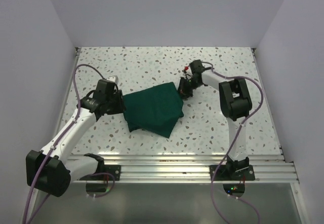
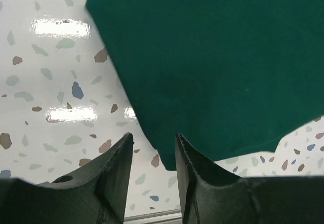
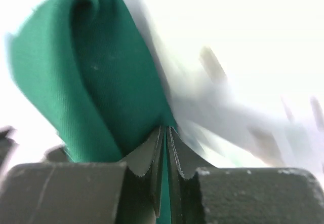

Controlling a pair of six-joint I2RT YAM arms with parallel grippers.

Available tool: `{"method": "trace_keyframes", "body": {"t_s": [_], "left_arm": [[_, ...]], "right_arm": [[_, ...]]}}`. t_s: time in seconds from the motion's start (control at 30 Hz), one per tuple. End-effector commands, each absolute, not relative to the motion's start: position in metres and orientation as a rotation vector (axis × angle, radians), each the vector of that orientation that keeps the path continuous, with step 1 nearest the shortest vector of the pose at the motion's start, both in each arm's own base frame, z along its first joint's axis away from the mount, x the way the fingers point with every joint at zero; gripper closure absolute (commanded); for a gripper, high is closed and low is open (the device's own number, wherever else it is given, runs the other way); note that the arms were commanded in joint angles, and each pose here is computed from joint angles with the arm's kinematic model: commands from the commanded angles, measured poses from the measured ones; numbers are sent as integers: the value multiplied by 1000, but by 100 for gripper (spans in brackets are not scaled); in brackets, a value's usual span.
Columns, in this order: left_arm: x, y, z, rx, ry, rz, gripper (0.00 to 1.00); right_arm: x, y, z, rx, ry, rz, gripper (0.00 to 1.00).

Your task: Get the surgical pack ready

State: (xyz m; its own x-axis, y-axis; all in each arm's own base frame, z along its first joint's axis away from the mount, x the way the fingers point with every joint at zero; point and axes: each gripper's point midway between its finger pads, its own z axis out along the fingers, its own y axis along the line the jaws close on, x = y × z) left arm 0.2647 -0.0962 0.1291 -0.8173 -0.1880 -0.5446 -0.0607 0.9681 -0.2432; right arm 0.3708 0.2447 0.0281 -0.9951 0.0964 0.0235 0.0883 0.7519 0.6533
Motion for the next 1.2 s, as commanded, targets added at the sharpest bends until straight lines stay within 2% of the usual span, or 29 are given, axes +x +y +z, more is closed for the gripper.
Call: {"method": "trace_keyframes", "body": {"t_s": [0.0, 0.07, 0.1, 0.13, 0.2, 0.23, 0.33, 0.37, 0.43, 0.47, 0.53, 0.63, 0.67, 0.7, 0.77, 0.9, 0.97, 1.03, 1.17], "left_arm": [[268, -93, 147, -176, 2438, -216, 57], [270, -104, 153, -116, 2409, -239, 55], [271, -108, 156, -92, 2397, -241, 54], [272, -113, 154, -66, 2407, -234, 54], [273, -130, 159, 23, 2398, -221, 53], [274, -136, 154, 59, 2413, -192, 52], [272, -159, 146, 207, 2440, -96, 51], [271, -173, 151, 270, 2429, -86, 51], [270, -180, 140, 336, 2454, 7, 51], [268, -192, 143, 385, 2442, 10, 51], [265, -198, 132, 443, 2466, 61, 50], [259, -207, 122, 524, 2483, 120, 49], [256, -211, 121, 570, 2469, 138, 49], [255, -214, 118, 599, 2469, 147, 49], [251, -221, 115, 669, 2452, 156, 49], [249, -220, 107, 734, 2437, 237, 48], [244, -219, 102, 771, 2438, 253, 48], [239, -217, 97, 786, 2438, 251, 42], [233, -204, 91, 768, 2445, 321, 42]], "right_arm": [[424, 296, 73, 97, 2771, 1268, 89], [438, 310, 61, 142, 2796, 1290, 89], [460, 320, 84, 108, 2722, 1307, 89], [464, 320, 70, 161, 2764, 1298, 88], [491, 308, 83, 188, 2719, 1162, 83], [493, 290, 85, 242, 2742, 1102, 68], [499, 246, 84, 317, 2735, 922, 49], [496, 234, 105, 302, 2699, 888, 39], [479, 201, 89, 338, 2754, 769, 25], [472, 193, 109, 318, 2719, 763, 12], [448, 172, 98, 325, 2765, 727, 1], [416, 158, 111, 286, 2732, 718, 1], [393, 154, 96, 298, 2777, 717, 1], [384, 155, 116, 272, 2723, 744, 1], [368, 160, 121, 252, 2690, 818, 1], [319, 159, 103, 275, 2743, 877, 1], [302, 154, 98, 275, 2757, 856, 1], [295, 152, 98, 266, 2752, 850, 1], [283, 153, 92, 274, 2763, 871, 1]]}}
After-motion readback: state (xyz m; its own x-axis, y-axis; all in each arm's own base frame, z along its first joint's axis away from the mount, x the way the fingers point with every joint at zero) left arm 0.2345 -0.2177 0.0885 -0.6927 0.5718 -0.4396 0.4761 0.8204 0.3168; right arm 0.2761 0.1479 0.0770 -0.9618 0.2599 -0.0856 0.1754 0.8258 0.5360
